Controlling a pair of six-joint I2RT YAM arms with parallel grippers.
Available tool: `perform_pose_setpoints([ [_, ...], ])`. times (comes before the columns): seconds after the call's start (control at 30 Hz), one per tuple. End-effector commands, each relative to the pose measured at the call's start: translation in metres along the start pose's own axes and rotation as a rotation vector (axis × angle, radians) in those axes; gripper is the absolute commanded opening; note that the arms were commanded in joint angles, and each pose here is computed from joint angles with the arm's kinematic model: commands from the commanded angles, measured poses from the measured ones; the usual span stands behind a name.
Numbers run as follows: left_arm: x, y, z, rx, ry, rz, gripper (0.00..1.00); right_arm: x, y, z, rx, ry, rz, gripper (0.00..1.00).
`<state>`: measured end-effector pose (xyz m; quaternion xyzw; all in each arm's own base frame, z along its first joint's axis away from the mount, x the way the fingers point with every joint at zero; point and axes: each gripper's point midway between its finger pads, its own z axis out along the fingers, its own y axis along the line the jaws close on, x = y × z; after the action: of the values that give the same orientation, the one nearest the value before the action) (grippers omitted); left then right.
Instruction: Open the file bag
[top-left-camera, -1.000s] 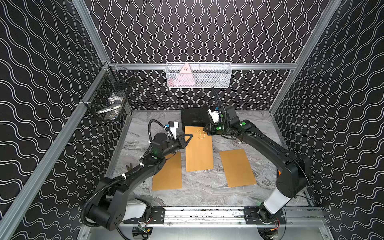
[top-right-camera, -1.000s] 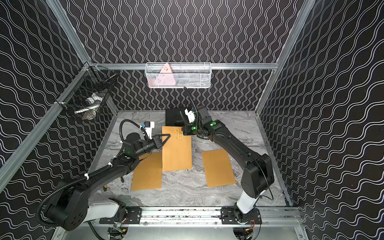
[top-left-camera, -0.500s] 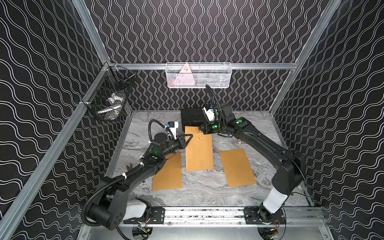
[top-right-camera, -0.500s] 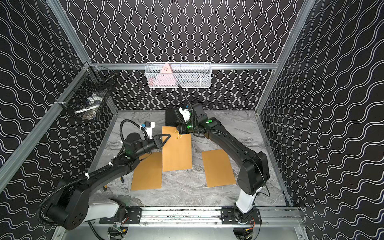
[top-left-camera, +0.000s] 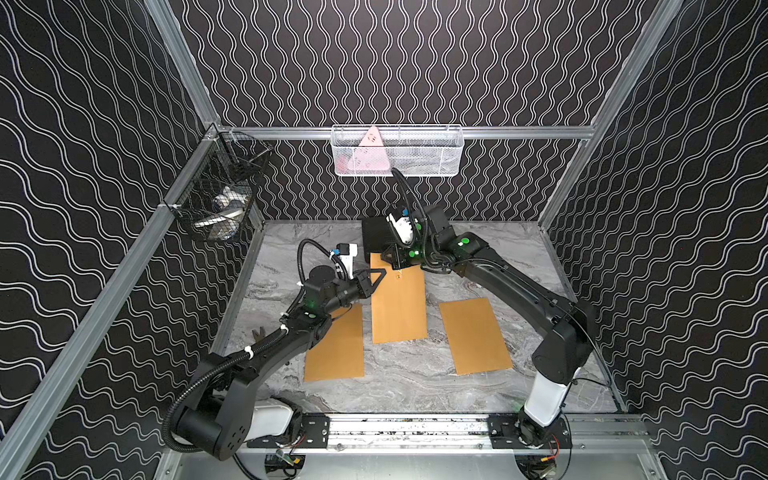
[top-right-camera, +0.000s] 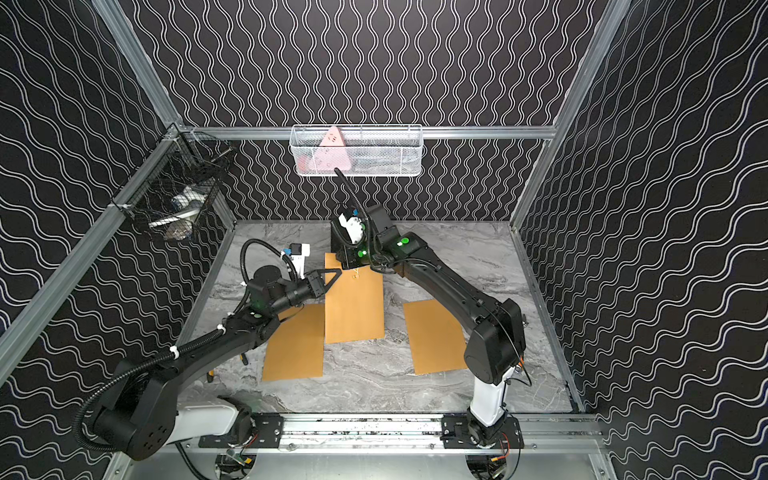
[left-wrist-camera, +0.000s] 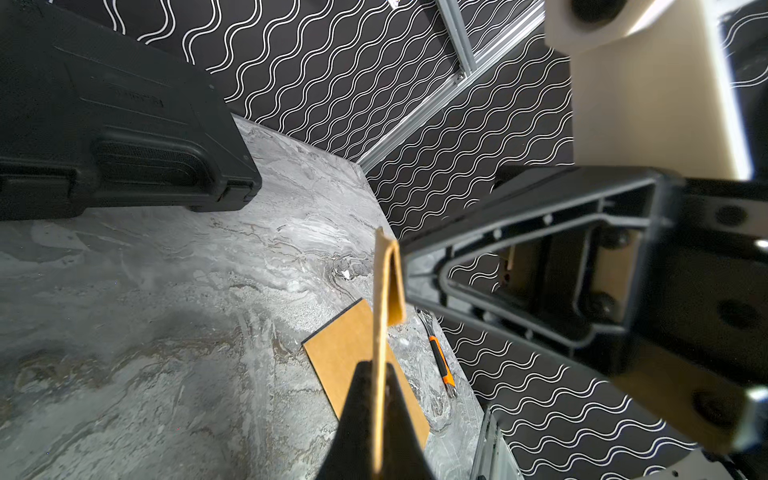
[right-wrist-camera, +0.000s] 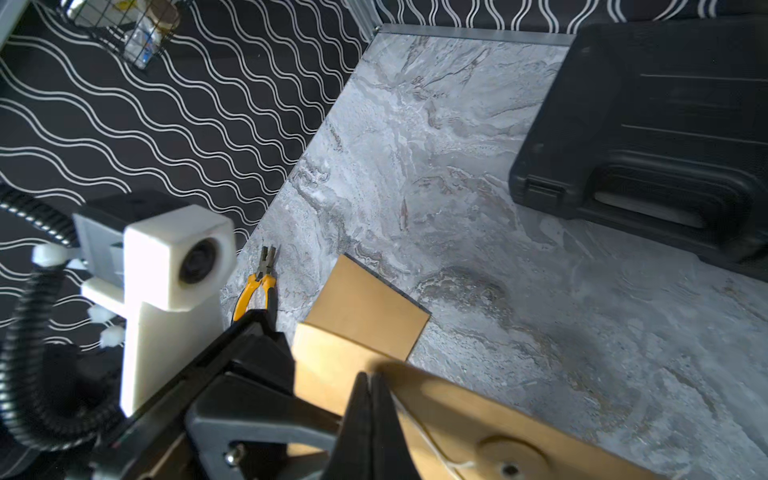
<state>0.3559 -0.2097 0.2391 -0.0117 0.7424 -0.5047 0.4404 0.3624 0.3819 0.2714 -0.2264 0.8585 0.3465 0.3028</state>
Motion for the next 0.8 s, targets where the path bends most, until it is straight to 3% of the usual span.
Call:
perform_pose_setpoints([
  [0.0, -0.006, -0.009, 0.000, 0.030, -0.018, 0.016, 0.00, 0.000, 0.011, 0.003, -0.027, 0.009, -0.028, 0.00],
  [0.33, -0.007, -0.007, 0.000, 0.022, -0.023, 0.014, 0.00, 0.005, 0.032, 0.005, -0.056, 0.009, -0.050, 0.00],
  [0.77, -0.012, -0.004, 0.003, 0.006, -0.045, 0.012, 0.00, 0.016, 0.029, -0.022, -0.022, -0.041, -0.029, 0.00],
])
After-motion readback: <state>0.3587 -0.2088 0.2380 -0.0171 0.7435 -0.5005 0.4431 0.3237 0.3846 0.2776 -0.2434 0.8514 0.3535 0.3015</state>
